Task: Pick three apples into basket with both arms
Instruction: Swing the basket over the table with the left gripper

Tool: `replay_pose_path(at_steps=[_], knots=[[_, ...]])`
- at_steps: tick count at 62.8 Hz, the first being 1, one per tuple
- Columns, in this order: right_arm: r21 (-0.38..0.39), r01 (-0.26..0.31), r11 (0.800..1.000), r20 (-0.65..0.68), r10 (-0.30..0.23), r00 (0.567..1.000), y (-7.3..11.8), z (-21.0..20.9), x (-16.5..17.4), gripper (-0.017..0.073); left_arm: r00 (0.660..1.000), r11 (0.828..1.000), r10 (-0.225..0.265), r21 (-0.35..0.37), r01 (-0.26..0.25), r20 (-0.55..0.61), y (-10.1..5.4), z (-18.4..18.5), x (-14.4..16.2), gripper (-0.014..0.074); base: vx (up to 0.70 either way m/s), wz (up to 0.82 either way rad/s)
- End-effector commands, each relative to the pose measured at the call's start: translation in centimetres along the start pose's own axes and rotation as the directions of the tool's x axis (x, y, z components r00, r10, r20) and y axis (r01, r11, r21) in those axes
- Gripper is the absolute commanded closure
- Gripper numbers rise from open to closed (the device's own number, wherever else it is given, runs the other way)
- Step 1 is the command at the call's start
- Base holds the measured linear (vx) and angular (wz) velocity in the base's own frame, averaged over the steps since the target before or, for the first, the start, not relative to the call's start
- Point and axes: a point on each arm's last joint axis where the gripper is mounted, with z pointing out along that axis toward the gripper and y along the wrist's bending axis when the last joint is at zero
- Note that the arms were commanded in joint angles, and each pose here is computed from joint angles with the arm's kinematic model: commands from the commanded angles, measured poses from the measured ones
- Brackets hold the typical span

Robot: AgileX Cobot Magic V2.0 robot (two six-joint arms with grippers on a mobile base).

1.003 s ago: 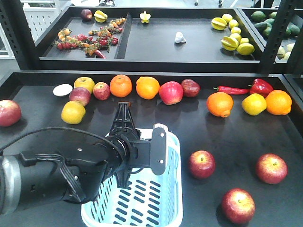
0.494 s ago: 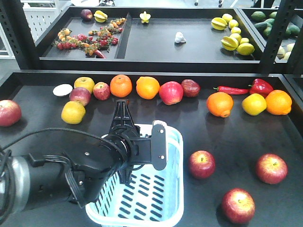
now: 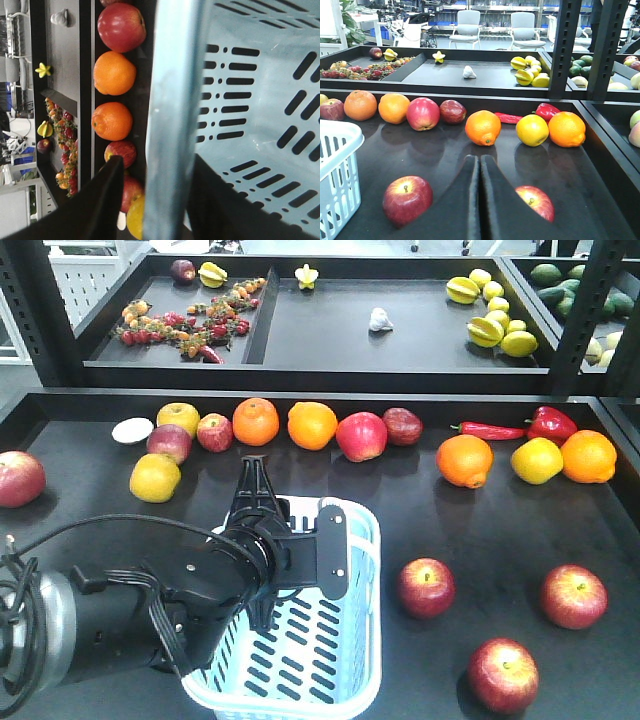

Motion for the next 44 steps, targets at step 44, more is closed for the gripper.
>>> replay_pose_path(at_steps=[44], knots=[[0.006,0.018,1.0,0.082,-0.019,0.996,-0.02,-0.1,-0.41,0.0569,0.999,0.995,-0.027,-0.1,0.025,-0.024,2.26,-1.18,-0.05,-0.0001,0.0,0.0]])
